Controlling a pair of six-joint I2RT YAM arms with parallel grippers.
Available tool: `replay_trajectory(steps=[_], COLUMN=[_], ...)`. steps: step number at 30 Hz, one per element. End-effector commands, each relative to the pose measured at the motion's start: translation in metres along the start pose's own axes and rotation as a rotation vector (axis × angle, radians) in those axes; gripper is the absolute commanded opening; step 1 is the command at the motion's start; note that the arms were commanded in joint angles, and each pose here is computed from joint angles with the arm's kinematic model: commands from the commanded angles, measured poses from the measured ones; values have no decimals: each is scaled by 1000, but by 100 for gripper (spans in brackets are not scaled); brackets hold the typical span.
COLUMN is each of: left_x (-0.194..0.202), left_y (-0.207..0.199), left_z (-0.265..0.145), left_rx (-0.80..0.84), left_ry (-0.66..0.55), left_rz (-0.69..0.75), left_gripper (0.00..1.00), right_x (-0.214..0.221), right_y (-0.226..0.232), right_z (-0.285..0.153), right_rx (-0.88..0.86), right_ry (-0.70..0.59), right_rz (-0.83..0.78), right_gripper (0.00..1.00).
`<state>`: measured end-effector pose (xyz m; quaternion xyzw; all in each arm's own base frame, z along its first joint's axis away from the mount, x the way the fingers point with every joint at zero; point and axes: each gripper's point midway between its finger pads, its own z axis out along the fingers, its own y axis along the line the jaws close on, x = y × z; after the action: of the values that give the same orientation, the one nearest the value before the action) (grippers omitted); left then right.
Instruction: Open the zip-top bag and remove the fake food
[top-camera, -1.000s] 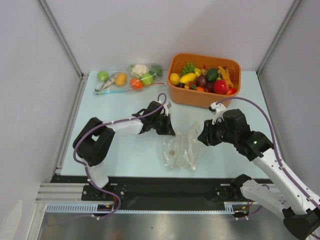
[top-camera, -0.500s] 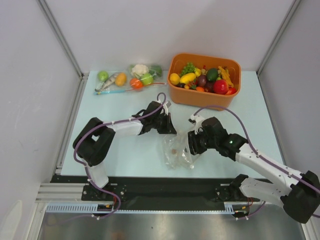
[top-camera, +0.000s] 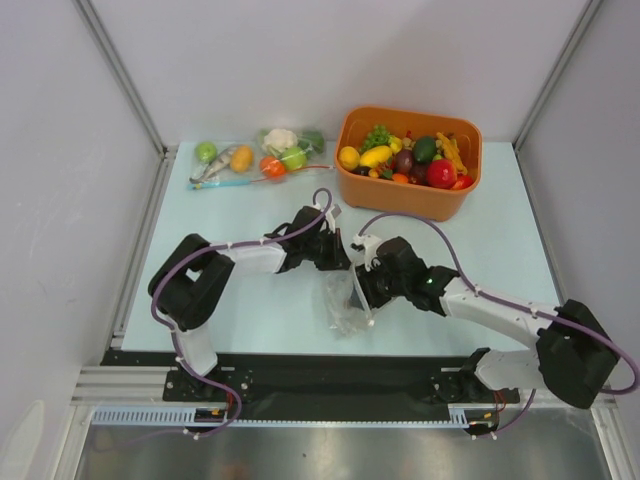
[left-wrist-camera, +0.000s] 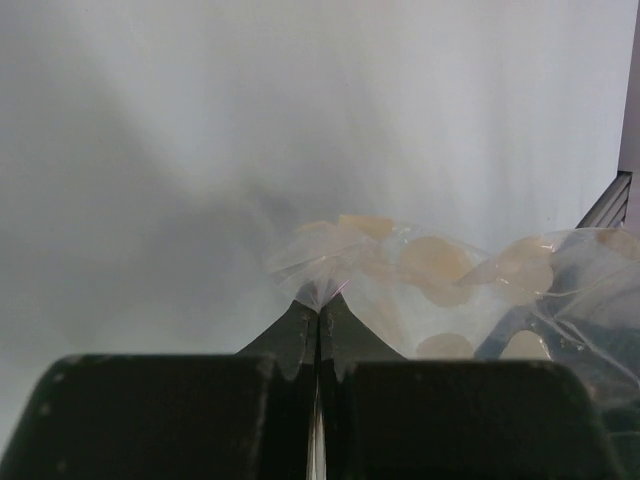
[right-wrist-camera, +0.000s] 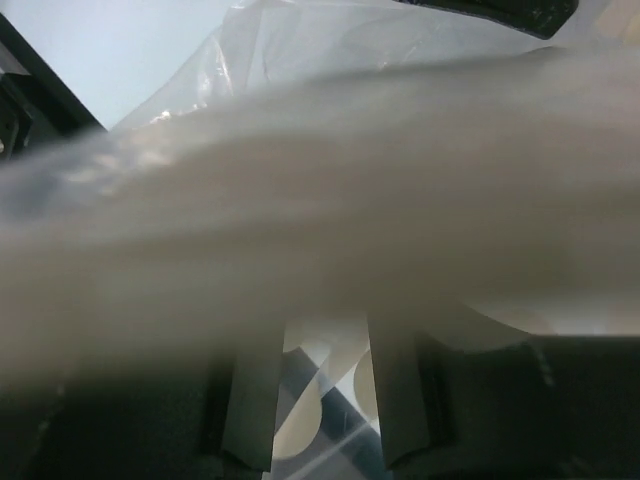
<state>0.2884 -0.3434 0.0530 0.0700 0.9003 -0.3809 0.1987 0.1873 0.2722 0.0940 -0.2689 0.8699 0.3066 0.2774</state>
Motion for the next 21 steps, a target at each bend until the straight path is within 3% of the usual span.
replay_trajectory(steps=[1,21], left_x=[-3,-2], left_y=[-10,-14], left_z=[0,7], left_rx=[44,55], left_ry=[-20,0], left_rz=[-1,4], left_gripper=[0,0], right_x=[-15,-2], right_y=[3,-1], right_z=[14,51], right_rx=[-15,-12], right_ry=[-39,38], right_rz=[-48,-60], right_gripper=[40,45])
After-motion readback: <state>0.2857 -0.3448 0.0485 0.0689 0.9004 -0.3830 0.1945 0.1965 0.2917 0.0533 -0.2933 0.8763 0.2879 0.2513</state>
